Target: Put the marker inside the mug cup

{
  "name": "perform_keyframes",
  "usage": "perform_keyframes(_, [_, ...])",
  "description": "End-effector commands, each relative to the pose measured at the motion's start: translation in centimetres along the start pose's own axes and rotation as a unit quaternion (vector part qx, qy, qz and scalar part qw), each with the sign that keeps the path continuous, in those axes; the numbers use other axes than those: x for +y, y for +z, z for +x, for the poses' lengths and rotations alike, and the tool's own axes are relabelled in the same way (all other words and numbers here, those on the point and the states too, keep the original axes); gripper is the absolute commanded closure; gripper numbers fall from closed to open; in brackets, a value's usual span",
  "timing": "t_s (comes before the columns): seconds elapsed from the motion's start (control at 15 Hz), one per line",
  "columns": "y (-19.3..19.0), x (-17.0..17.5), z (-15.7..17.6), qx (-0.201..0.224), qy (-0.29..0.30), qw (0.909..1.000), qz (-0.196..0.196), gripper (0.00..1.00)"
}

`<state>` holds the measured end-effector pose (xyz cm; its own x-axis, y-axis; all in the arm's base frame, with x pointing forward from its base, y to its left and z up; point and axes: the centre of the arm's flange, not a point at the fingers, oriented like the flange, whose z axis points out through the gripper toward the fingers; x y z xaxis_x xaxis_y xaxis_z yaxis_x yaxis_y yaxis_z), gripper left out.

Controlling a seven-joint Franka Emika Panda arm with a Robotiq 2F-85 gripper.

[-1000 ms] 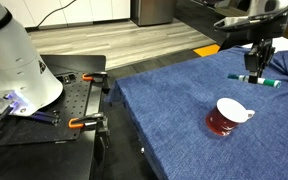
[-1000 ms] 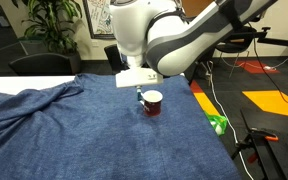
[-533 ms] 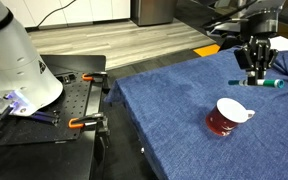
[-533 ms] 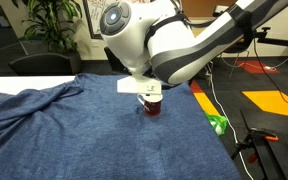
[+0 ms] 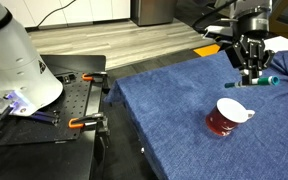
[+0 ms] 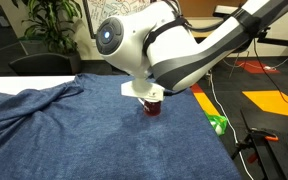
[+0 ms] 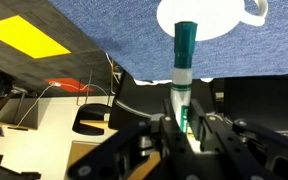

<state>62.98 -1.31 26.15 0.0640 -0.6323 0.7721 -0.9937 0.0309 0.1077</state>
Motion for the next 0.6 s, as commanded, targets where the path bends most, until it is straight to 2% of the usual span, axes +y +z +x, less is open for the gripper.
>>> perform_keyframes(0.0, [1.1,-0.7,1.3,0.027,0.017,0.9993,0.021,0.95])
perform_keyframes(0.2, [2.3,-1.4,2.0,0.035,0.01,0.9988,0.031,0.95])
perform_keyframes(0.53, [3.9,-2.2,1.4,0.01,0.001,0.9995,0.028,0.95])
